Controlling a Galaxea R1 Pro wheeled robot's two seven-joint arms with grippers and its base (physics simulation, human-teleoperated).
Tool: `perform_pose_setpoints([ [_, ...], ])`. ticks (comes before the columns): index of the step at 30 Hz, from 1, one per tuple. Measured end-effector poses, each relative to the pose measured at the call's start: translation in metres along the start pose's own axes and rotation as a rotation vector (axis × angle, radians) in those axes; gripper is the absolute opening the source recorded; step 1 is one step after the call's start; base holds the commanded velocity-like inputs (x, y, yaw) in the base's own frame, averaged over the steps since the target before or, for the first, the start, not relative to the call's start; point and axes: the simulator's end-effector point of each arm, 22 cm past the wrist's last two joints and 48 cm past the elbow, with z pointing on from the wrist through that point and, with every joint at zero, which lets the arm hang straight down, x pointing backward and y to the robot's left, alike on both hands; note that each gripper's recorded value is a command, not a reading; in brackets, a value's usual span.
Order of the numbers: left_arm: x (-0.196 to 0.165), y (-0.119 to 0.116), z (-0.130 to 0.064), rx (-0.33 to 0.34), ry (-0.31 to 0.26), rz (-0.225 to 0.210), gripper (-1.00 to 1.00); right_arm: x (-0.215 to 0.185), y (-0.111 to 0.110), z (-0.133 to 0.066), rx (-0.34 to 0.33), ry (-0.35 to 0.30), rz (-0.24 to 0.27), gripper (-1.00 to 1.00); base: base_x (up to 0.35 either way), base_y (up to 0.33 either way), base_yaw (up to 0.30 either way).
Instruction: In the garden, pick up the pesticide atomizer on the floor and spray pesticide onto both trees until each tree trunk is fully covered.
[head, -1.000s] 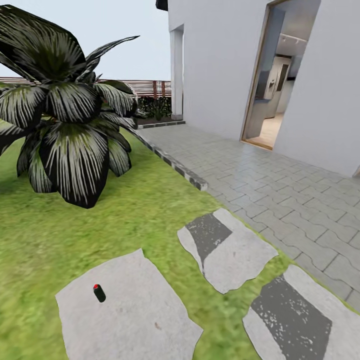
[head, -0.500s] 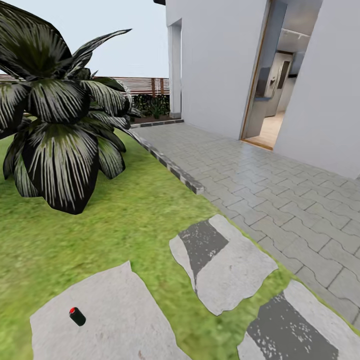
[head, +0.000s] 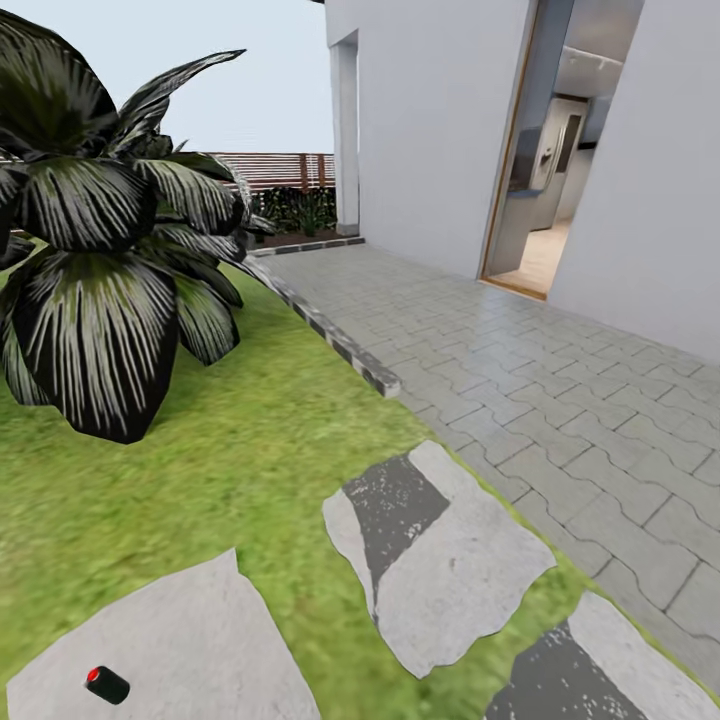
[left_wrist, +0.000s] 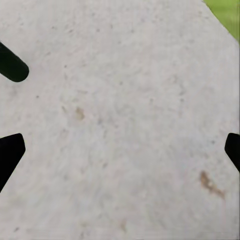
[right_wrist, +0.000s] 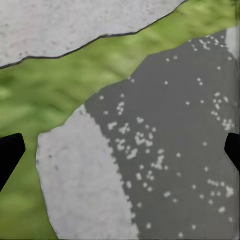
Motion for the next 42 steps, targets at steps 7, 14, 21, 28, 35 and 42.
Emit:
perform_pose_setpoints([
  [7, -0.0002, 0.0001, 0.0001, 0.000, 0.000, 0.000, 1.00, -0.0007, -0.0001, 0.0001, 0.001, -0.002, 0.000, 1.00, 0.281, -0.168, 0.000],
  [14, 0.0001, 0.0002, 0.0000, 0.000, 0.000, 0.000, 1.00, -0.0003, -0.0001, 0.0001, 0.000, -0.001, 0.000, 1.00, 0.281, -0.168, 0.003],
  [21, -0.0001, 0.0001, 0.0000, 0.000, 0.000, 0.000, 1.00, -0.0002, -0.0002, 0.0000, 0.001, 0.000, 0.000, 1.00, 0.280, -0.168, 0.180],
  [28, 0.0002, 0.0005, -0.0001, -0.001, 0.000, 0.000, 1.00, -0.0001, -0.0003, 0.0000, 0.001, 0.000, 0.000, 1.00, 0.281, -0.168, 0.265],
  [35, 0.0000, 0.0007, 0.0000, -0.002, 0.000, -0.002, 1.00, -0.0001, -0.0001, 0.0000, 0.001, 0.000, 0.000, 1.00, 0.280, -0.168, 0.275],
  [42, 0.0000, 0.0012, 0.0000, -0.003, 0.000, -0.004, 1.00, -0.0001, -0.0001, 0.0000, 0.001, 0.000, -0.001, 1.00, 0.280, -0.168, 0.276],
])
